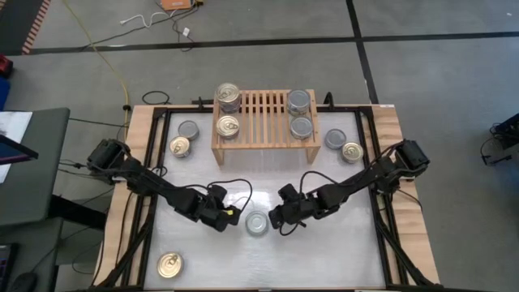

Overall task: Stack canned seafood by type on shelf
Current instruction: Stack the green tuna can on top of the other green tuna can on the shelf

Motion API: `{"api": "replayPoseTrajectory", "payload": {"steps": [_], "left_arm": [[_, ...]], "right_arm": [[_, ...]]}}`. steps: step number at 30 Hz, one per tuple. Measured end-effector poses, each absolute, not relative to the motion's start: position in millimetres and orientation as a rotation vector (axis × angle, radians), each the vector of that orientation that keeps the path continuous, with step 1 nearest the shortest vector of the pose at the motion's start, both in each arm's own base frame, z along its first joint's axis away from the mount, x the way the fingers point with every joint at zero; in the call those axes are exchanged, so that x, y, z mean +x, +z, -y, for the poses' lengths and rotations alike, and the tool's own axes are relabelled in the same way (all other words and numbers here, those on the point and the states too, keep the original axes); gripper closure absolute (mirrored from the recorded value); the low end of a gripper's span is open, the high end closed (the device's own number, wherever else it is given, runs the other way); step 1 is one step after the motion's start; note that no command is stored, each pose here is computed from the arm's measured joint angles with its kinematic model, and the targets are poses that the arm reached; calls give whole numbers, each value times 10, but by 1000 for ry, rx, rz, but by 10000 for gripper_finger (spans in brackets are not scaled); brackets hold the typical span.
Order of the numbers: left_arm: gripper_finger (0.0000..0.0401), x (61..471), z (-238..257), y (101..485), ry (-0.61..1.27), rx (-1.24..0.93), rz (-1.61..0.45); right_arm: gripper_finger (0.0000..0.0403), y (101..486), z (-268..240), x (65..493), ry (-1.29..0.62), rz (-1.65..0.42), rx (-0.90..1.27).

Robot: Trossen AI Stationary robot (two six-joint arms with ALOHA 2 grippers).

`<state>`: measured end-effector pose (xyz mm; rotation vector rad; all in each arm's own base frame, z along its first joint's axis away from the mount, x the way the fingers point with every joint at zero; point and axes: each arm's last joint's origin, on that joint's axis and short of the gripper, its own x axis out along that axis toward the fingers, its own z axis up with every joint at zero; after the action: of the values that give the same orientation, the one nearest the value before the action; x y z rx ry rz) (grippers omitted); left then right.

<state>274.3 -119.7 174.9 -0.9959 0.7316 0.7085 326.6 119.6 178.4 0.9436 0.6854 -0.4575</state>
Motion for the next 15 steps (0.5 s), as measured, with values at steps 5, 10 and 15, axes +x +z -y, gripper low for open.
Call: {"api": "replayPoseTrajectory", "payload": {"steps": [5,10,15], "left_arm": [[118,2744,1197,1751,702,-980,-732],[118,2744,1194,1751,706,-975,-725],[118,2746,1194,1753,706,-974,-720]], "right_arm": [[220,1620,-1288,3318,-491,-659,998],[206,1444,-1336,3390,-437,-714,1029],[225,1449,-1287,3415,-440,-708,1039]]}}
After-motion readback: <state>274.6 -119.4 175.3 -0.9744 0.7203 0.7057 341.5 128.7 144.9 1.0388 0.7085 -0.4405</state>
